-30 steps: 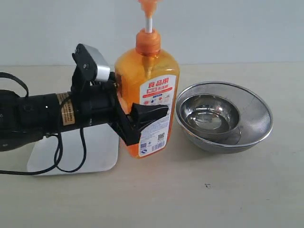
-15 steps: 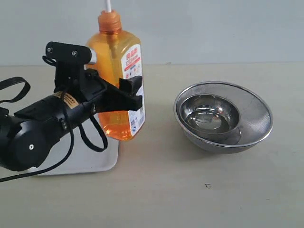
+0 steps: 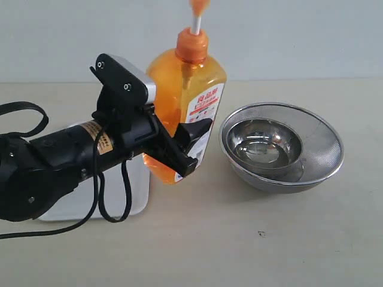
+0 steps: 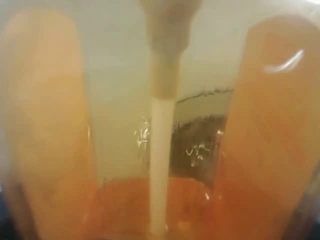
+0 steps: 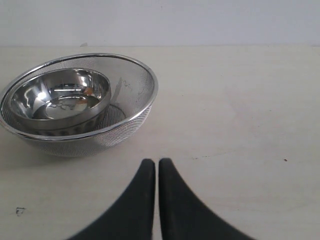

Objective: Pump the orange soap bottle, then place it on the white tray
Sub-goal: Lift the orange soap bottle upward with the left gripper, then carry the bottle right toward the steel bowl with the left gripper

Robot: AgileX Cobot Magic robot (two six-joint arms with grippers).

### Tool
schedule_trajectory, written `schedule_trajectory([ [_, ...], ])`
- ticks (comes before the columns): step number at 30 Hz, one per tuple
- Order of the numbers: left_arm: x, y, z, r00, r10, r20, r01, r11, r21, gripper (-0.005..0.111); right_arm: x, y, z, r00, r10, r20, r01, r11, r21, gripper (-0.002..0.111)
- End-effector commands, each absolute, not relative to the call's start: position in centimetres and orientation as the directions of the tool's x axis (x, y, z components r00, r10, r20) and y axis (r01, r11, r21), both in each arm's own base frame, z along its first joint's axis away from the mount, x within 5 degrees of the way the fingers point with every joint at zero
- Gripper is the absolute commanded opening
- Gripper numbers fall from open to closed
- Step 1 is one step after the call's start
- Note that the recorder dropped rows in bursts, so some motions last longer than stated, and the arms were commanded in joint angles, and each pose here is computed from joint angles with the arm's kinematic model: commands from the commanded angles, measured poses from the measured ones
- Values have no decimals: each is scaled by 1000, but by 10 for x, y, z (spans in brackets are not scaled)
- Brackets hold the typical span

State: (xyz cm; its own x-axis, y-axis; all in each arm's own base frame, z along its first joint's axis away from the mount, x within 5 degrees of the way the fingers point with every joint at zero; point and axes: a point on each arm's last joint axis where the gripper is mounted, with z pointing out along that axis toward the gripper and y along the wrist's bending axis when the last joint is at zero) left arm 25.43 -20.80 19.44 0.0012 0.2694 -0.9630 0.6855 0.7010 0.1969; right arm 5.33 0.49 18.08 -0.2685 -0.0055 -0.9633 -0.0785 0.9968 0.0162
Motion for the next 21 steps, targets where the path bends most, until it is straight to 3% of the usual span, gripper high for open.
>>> schedule_trajectory([
  [1, 252, -213, 212, 107, 198, -974, 695, 685, 216, 5, 53, 5, 182, -258, -10, -966, -77, 997, 10, 0],
  [10, 252, -213, 213, 110, 195, -975, 695, 686, 216, 5, 53, 5, 182, -258, -10, -966, -77, 997, 10, 0],
  [16, 259, -204, 208, -36, 132, -991, 617, 782, 82, 5, 53, 5, 182, -251, -10, -968, -77, 997, 10, 0],
  [21, 263, -200, 209, -75, 98, -992, 560, 828, 40, 5, 53, 5, 182, -253, -10, -967, -77, 997, 10, 0],
])
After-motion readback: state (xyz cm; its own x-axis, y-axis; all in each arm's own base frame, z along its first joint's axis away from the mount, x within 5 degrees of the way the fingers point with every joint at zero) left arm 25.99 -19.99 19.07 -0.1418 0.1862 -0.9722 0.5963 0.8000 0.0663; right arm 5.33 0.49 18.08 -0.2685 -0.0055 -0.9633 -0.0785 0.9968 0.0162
